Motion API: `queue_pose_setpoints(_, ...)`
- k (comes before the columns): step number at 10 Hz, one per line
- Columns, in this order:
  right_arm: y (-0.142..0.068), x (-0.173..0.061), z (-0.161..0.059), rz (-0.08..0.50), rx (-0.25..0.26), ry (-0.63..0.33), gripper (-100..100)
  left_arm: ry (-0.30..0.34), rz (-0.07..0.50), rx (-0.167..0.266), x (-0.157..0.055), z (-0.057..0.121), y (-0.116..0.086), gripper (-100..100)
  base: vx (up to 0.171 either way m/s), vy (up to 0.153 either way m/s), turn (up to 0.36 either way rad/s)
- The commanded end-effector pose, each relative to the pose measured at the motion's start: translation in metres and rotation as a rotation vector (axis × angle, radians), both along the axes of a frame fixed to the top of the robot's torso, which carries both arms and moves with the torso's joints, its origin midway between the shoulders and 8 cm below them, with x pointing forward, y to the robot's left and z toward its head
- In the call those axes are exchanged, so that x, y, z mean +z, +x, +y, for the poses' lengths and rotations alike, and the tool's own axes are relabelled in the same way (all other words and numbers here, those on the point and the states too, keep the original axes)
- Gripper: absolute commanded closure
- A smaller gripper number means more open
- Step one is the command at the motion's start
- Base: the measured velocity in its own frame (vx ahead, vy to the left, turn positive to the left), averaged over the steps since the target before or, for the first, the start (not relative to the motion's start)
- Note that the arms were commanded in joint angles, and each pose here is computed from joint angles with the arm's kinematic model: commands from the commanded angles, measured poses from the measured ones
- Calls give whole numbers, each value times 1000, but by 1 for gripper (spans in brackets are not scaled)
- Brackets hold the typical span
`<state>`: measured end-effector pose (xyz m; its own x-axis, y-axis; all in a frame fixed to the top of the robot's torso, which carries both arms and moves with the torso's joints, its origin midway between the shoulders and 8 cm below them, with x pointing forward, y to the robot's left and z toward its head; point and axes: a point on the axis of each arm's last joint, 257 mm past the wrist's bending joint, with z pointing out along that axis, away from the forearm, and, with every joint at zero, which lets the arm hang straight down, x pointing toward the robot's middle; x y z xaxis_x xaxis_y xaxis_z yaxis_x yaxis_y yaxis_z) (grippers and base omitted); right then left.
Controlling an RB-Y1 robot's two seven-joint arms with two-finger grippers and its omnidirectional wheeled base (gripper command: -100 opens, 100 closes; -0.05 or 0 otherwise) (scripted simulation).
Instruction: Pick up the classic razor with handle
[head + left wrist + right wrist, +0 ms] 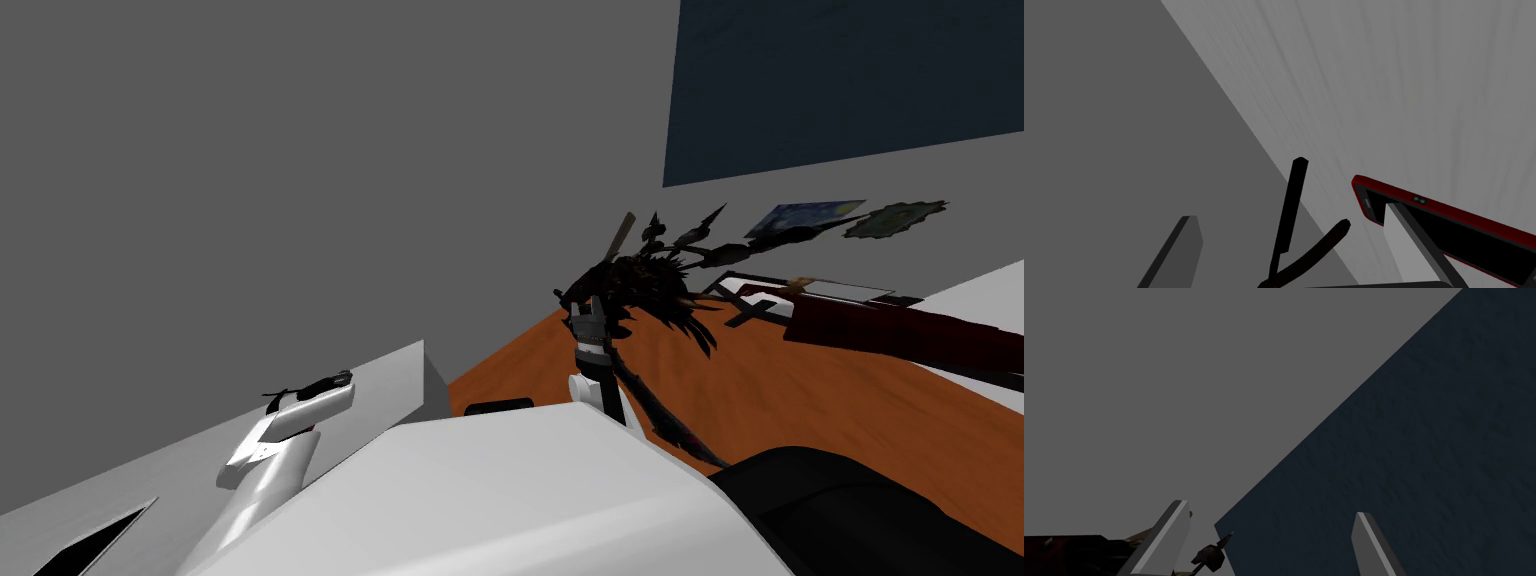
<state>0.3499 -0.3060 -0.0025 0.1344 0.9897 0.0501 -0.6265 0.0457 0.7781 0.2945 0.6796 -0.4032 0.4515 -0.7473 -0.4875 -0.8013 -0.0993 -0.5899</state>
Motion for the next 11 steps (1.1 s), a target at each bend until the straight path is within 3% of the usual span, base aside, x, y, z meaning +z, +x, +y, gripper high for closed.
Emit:
queue_pose_setpoints(1, 0, 0, 0, 0, 0, 0, 0, 4, 69, 25, -5, 11, -23, -100, 177, -107, 63)
queue_pose_setpoints(2, 0, 0, 0, 0, 0, 0, 0, 7, 110, 40, -6, 18, -37, -100, 185, -54, 71)
queue_pose_setpoints(3, 0, 0, 0, 0, 0, 0, 0, 7, 110, 40, -6, 18, -37, -100, 148, -31, 18)
queue_pose_setpoints(4, 0, 0, 0, 0, 0, 0, 0, 12, 191, 71, -8, 31, -67, -100, 167, -35, 64)
queue_pose_setpoints(7, 0, 0, 0, 0, 0, 0, 0, 12, 232, 87, -9, 37, -83, -100, 155, -38, 35)
queue_pose_setpoints(11, 0, 0, 0, 0, 0, 0, 0, 11, 386, 146, -9, 57, -144, -100, 180, -11, 48)
